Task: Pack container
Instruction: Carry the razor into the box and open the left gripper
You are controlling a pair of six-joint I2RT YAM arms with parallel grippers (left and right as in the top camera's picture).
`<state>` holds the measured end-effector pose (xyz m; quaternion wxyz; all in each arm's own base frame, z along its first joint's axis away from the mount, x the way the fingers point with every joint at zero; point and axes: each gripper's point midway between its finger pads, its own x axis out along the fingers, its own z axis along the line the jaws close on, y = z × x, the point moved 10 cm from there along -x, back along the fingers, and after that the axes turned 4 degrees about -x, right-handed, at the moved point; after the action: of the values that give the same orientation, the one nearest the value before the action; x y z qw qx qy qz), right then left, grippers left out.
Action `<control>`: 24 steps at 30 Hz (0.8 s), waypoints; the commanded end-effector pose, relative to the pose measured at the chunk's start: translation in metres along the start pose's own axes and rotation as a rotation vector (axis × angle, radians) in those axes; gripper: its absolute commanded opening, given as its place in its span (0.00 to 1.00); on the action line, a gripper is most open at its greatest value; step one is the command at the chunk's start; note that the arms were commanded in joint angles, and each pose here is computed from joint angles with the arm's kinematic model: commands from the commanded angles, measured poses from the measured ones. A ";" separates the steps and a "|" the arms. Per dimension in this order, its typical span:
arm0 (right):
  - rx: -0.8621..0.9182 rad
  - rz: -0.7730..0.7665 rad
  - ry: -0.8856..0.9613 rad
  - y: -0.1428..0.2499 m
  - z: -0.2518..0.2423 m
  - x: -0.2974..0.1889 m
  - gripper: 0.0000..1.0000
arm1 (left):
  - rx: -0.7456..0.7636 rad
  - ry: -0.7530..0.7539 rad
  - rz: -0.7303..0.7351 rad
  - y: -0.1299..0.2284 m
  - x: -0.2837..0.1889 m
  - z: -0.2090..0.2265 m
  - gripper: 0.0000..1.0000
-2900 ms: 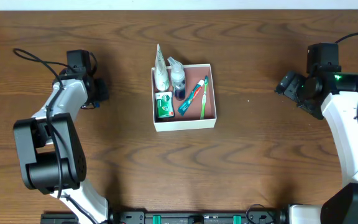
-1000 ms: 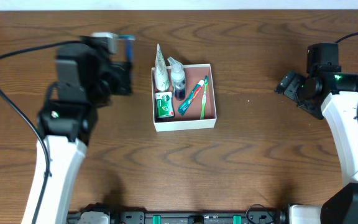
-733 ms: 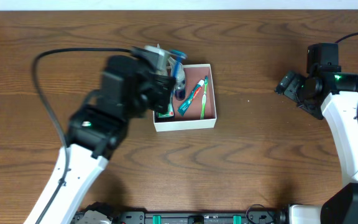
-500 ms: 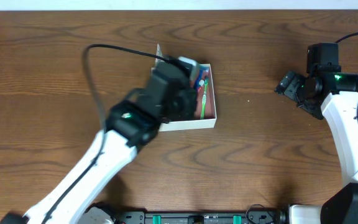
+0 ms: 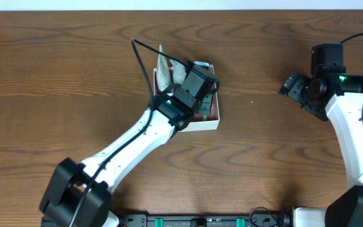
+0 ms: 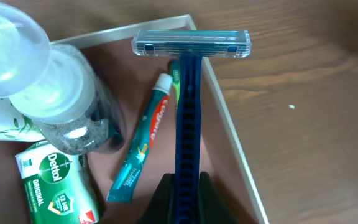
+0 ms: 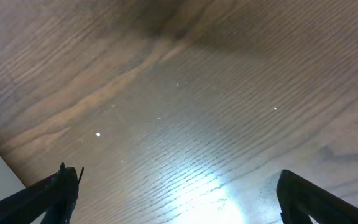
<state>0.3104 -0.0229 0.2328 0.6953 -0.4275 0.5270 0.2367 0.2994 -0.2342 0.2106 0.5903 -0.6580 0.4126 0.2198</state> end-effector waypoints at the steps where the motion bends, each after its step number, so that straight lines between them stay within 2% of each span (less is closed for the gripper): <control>1: 0.016 -0.003 0.008 -0.001 -0.001 0.000 0.99 | -0.031 -0.039 -0.019 -0.003 0.014 0.000 0.06; 7: 0.016 -0.003 0.008 -0.001 -0.001 0.000 0.99 | -0.030 -0.049 -0.001 0.003 0.035 -0.001 0.06; 16: 0.016 -0.003 0.008 -0.001 -0.001 0.000 0.99 | -0.027 -0.059 0.017 0.006 0.042 0.000 0.06; 19: 0.016 -0.003 0.008 -0.001 -0.001 0.000 0.99 | -0.027 -0.058 0.016 0.006 0.042 0.000 0.15; 24: 0.016 -0.003 0.008 -0.001 -0.001 0.000 0.99 | -0.027 -0.058 0.016 0.006 0.042 0.000 0.17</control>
<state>0.3104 -0.0229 0.2328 0.6953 -0.4275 0.5270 0.2367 0.3136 -0.2434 0.1724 0.5902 -0.6514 0.4062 0.2498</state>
